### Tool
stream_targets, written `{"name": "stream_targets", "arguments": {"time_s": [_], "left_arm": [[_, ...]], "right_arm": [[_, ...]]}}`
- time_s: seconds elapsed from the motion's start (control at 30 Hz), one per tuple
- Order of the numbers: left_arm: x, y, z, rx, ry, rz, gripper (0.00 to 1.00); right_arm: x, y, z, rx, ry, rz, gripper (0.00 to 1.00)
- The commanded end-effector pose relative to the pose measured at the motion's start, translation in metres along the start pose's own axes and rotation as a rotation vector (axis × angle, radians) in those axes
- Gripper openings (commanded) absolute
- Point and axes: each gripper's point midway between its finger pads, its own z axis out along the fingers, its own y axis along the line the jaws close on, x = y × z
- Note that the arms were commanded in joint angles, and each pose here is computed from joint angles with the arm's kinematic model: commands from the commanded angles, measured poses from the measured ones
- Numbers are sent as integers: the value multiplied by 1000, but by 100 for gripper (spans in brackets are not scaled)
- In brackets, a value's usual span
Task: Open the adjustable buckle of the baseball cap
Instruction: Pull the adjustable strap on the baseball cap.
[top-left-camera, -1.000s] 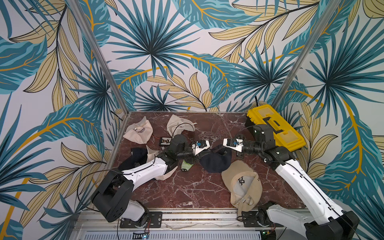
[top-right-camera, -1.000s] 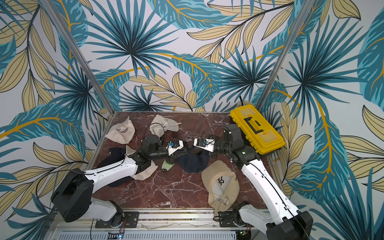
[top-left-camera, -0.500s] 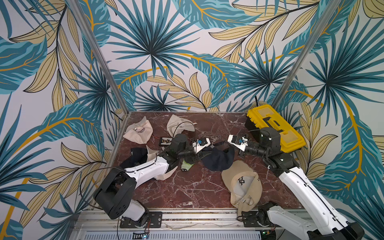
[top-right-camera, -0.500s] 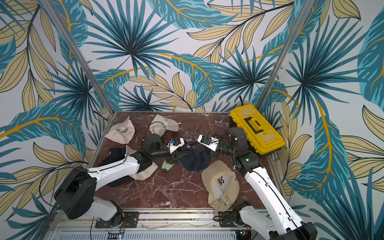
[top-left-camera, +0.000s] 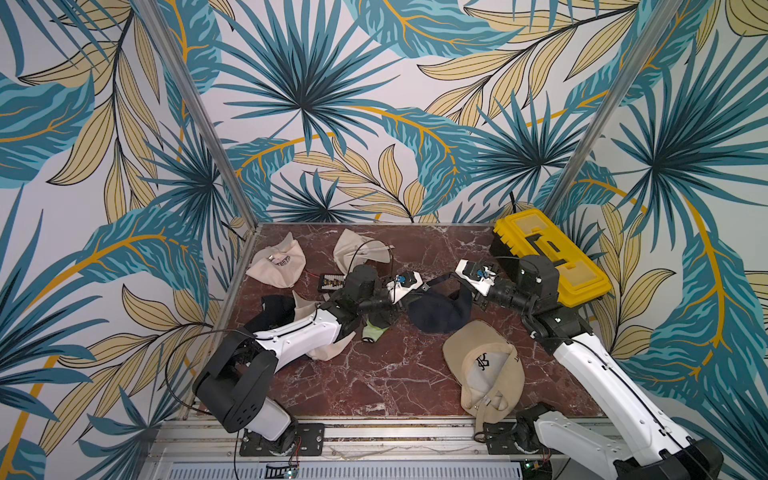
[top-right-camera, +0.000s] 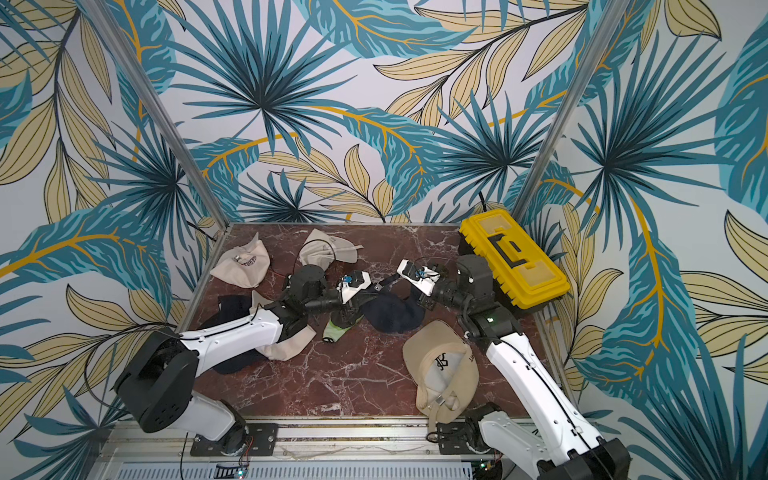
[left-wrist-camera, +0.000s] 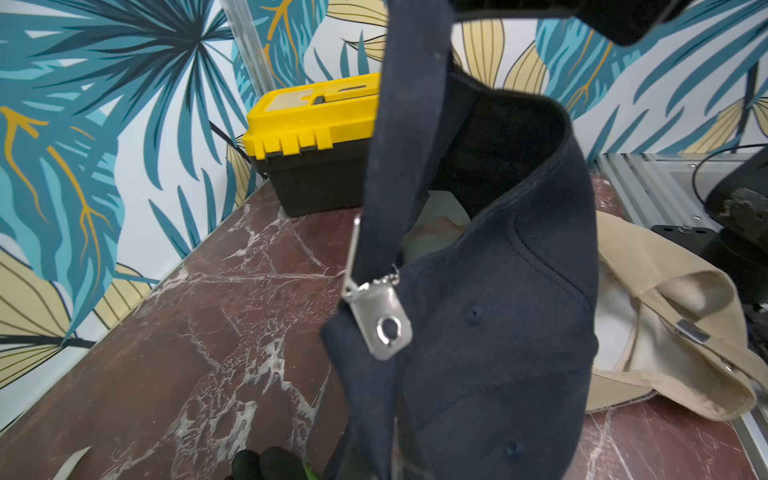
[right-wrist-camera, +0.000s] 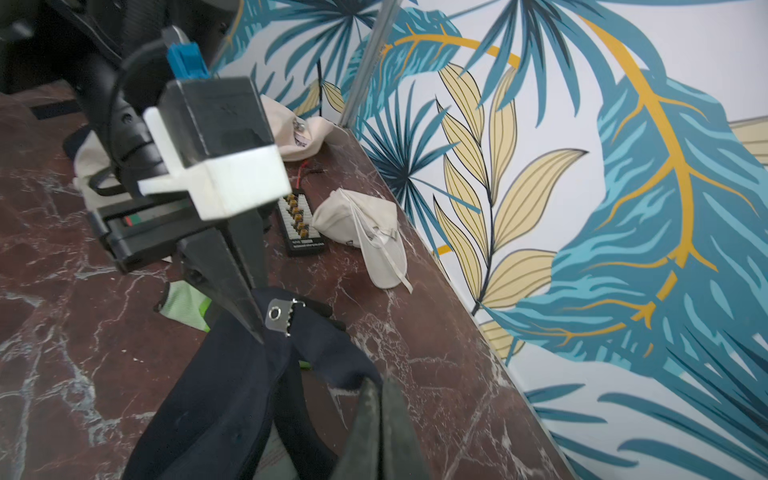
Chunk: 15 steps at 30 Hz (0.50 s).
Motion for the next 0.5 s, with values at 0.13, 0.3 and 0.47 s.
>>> {"name": "stream_targets", "arguments": {"time_s": [0.13,0.3,0.47], "left_arm": [[5,38,6,-130,28,-75,0],[6,49,2,-170,31,-77,0],[-4,52,3,-161,11,-60,0]], "right_arm": [[11,-59,-25,356,40,174,0],[21,-72,-37,444,54,223,0],[5,-2,-18,43,-53,154,18]]}}
